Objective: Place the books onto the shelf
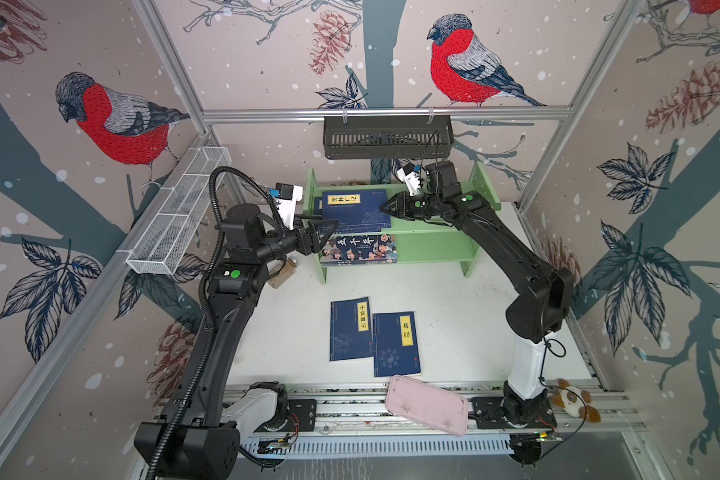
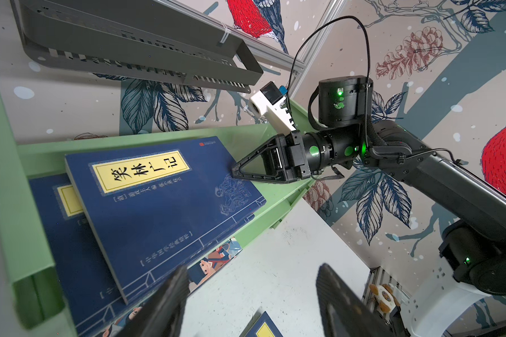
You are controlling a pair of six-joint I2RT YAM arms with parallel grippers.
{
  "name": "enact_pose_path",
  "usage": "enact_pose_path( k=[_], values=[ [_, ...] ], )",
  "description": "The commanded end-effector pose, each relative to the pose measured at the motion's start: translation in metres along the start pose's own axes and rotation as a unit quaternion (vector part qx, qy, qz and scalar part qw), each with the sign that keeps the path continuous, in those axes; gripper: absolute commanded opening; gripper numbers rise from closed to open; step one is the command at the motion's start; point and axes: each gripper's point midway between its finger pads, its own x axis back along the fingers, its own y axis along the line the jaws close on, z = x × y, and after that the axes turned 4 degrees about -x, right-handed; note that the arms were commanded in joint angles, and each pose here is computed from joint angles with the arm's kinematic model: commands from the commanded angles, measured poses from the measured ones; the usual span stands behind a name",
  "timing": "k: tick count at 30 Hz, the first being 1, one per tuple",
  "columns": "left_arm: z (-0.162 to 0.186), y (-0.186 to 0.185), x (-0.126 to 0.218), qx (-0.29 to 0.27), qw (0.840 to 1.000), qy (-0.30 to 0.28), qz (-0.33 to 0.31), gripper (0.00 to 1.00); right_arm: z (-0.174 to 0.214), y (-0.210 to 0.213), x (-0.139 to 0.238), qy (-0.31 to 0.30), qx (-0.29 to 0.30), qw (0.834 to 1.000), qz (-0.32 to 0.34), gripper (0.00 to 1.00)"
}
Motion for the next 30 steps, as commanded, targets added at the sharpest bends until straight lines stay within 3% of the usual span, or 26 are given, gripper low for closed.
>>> enact_pose_path(
  k=[1, 15, 30],
  values=[
    [-0.003, -0.003, 0.002, -0.017, 1.000, -0.005, 0.006, 0.70, -0.001, 0.000, 0.000, -0.003, 0.012, 1.000, 0.008, 0.29],
    [-0.004, 0.000, 0.004, -0.035, 0.999, -0.009, -0.010, 0.70, 0.001, 0.011, -0.007, -0.006, 0.002, 1.000, -0.002, 0.28],
    [-0.023, 0.020, 0.020, -0.134, 0.984, -0.020, -0.111, 0.70, 0.001, 0.018, -0.009, -0.016, -0.014, 1.000, 0.004, 0.28]
  ],
)
